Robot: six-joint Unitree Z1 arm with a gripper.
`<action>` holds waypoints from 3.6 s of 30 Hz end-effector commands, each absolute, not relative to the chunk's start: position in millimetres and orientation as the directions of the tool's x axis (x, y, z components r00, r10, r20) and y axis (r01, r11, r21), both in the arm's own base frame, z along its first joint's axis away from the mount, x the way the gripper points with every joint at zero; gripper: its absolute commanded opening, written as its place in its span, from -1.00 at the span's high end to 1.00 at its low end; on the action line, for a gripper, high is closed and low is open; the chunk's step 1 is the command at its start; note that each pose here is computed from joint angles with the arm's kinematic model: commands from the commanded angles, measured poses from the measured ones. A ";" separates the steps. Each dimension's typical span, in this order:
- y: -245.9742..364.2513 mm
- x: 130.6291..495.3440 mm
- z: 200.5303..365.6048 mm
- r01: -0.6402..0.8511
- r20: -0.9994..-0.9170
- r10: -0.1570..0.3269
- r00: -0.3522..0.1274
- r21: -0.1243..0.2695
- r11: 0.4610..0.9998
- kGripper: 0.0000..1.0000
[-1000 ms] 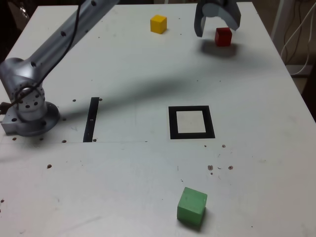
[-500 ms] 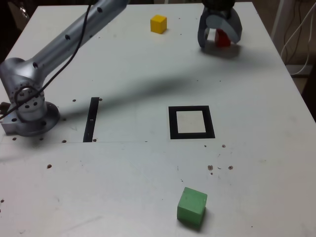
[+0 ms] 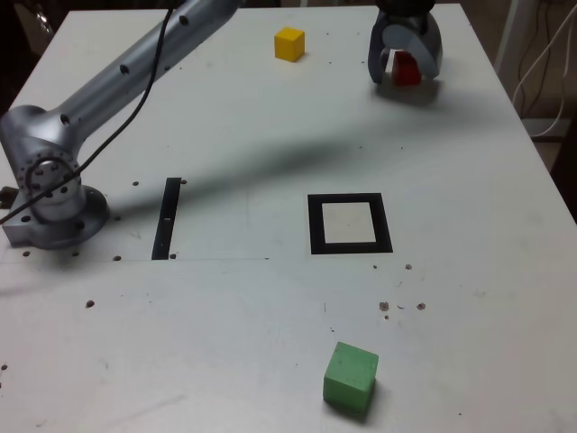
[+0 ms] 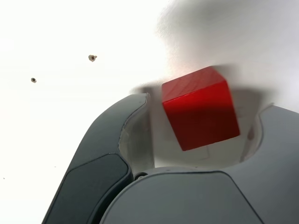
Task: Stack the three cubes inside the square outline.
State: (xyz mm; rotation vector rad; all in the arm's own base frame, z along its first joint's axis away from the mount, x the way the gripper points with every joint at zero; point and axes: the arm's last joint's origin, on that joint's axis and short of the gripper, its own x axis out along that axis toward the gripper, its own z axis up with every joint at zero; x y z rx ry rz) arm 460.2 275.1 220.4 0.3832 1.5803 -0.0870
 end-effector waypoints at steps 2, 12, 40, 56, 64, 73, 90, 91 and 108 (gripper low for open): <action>275.0 462.5 222.7 0.294 -0.980 0.199 0.020 0.196 0.936 0.23; 275.7 464.0 210.9 0.293 -0.983 0.183 -0.003 0.174 0.940 0.34; 190.1 440.0 300.3 0.331 -0.965 0.261 -0.012 0.243 0.912 0.60; 59.8 342.8 297.9 0.252 -0.990 0.130 -0.053 0.113 0.961 0.60; 12.0 316.2 283.7 0.221 -0.989 0.123 -0.079 0.103 0.970 0.60; -33.1 301.4 265.3 0.193 -0.986 0.129 -0.101 0.108 0.975 0.60; -76.1 309.3 234.0 0.215 -0.983 0.157 -0.095 0.134 0.967 0.60; -76.3 310.8 233.3 0.217 -0.983 0.160 -0.093 0.137 0.966 0.60; -84.0 340.4 220.1 0.276 -0.984 0.159 -0.077 0.132 0.952 0.45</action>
